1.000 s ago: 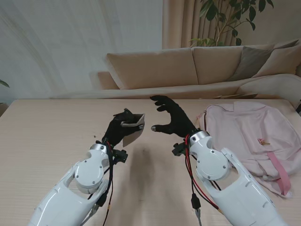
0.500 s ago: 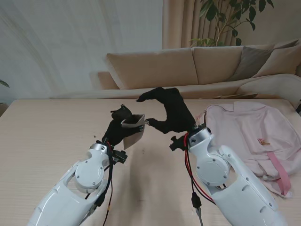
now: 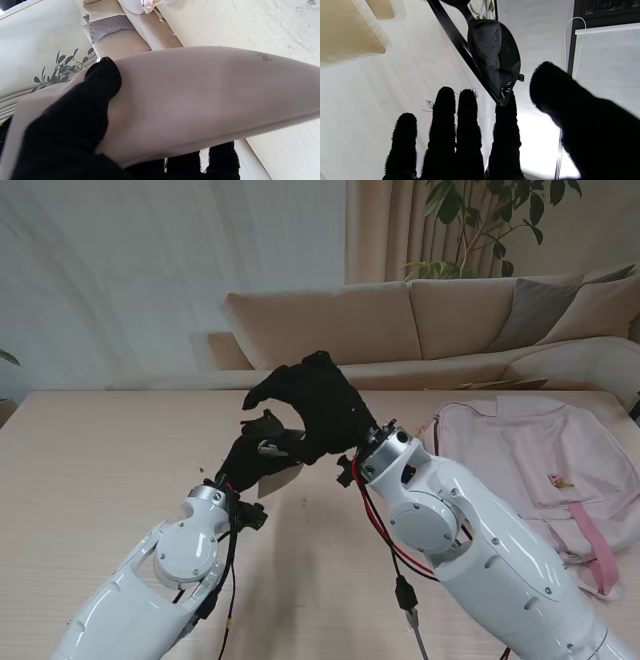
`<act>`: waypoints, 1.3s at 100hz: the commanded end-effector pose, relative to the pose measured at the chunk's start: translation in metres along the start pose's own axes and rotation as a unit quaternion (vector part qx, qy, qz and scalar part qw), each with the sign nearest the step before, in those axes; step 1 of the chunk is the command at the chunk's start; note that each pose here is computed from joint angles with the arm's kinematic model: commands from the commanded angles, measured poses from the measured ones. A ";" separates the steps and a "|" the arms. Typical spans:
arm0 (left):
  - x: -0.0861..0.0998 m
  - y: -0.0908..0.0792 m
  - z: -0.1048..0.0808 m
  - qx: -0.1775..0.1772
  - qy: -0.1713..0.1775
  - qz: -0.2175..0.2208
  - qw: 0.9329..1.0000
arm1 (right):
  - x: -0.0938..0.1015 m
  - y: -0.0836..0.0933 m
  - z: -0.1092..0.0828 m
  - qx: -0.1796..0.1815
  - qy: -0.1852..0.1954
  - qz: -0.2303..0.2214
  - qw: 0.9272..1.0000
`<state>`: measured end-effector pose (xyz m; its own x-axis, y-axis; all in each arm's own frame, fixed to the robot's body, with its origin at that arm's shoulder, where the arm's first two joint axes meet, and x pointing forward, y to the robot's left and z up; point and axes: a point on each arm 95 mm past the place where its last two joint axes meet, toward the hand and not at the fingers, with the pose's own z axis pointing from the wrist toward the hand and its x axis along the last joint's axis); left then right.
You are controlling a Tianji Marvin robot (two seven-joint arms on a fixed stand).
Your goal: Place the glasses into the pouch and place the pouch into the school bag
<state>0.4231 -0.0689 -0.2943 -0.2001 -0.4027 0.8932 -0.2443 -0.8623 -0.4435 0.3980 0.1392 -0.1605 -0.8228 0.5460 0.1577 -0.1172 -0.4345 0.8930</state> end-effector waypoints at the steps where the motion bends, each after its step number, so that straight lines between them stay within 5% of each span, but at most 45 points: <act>1: 0.002 0.003 -0.001 -0.006 0.004 -0.007 1.000 | 0.000 -0.001 0.001 0.005 0.002 0.001 1.000; 41: 0.004 0.004 0.000 -0.011 0.010 -0.008 1.000 | -0.003 -0.015 0.003 0.003 0.000 -0.023 1.000; 63: 0.004 0.004 -0.001 -0.010 0.015 -0.014 1.000 | -0.006 -0.015 0.004 -0.029 -0.009 -0.046 0.998; 92: 0.007 0.004 -0.003 -0.004 0.025 -0.025 0.999 | -0.015 -0.020 0.001 -0.073 -0.092 -0.014 0.993; 104: 0.008 0.005 -0.002 -0.001 0.026 -0.043 0.999 | -0.017 -0.026 0.000 -0.097 -0.139 0.038 0.985; 130: 0.012 0.008 -0.002 0.006 0.027 -0.085 0.996 | -0.018 -0.042 -0.003 -0.137 -0.239 0.159 0.948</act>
<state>0.4192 -0.0713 -0.2959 -0.1872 -0.2759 0.9428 -0.2554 -0.9131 -0.3179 0.4191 0.1404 -0.1893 -0.5193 0.5809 0.6268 -0.1242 -0.7770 0.6171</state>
